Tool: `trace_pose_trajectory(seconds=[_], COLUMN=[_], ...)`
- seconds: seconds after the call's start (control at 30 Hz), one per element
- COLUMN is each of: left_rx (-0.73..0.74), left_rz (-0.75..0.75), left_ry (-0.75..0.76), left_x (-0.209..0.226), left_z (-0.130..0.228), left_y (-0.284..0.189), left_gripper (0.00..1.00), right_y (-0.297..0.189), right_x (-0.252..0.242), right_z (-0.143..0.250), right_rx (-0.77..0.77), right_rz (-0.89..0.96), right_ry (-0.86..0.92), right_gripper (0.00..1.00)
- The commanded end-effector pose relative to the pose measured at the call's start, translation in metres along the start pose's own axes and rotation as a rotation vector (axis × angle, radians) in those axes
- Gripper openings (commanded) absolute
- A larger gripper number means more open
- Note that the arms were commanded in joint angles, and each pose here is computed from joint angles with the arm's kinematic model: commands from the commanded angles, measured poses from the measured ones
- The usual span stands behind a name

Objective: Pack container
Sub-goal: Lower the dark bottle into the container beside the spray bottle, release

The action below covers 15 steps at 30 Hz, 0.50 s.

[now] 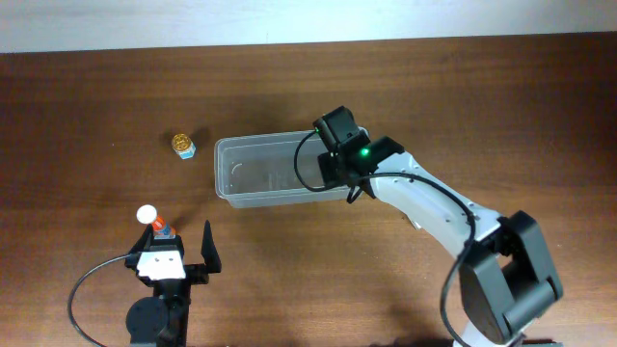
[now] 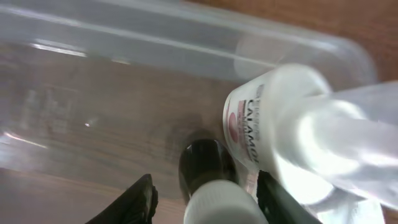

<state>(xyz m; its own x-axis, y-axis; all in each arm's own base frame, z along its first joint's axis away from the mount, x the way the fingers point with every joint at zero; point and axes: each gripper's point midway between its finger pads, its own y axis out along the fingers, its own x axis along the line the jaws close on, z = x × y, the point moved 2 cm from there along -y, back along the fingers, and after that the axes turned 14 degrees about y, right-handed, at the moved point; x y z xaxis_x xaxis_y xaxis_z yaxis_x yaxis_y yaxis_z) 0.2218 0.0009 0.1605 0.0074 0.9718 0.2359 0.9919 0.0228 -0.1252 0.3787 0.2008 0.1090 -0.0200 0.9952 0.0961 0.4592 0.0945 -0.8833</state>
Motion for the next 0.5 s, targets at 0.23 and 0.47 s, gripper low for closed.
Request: trace_pose_trajectory(seconds=[0.23, 0.47], left_rx=[0.002, 0.002], left_rz=[0.005, 0.005], left_ry=[0.004, 0.004], left_x=[-0.001, -0.001], left_z=[0.003, 0.003], left_y=[0.001, 0.001], left_gripper=[0.99, 0.99], right_y=[-0.106, -0.161], right_x=[0.002, -0.05], right_z=[-0.041, -0.032], right_rx=[-0.232, -0.266], right_rz=[-0.105, 0.011], right_ry=[0.037, 0.095], right_gripper=[0.49, 0.65])
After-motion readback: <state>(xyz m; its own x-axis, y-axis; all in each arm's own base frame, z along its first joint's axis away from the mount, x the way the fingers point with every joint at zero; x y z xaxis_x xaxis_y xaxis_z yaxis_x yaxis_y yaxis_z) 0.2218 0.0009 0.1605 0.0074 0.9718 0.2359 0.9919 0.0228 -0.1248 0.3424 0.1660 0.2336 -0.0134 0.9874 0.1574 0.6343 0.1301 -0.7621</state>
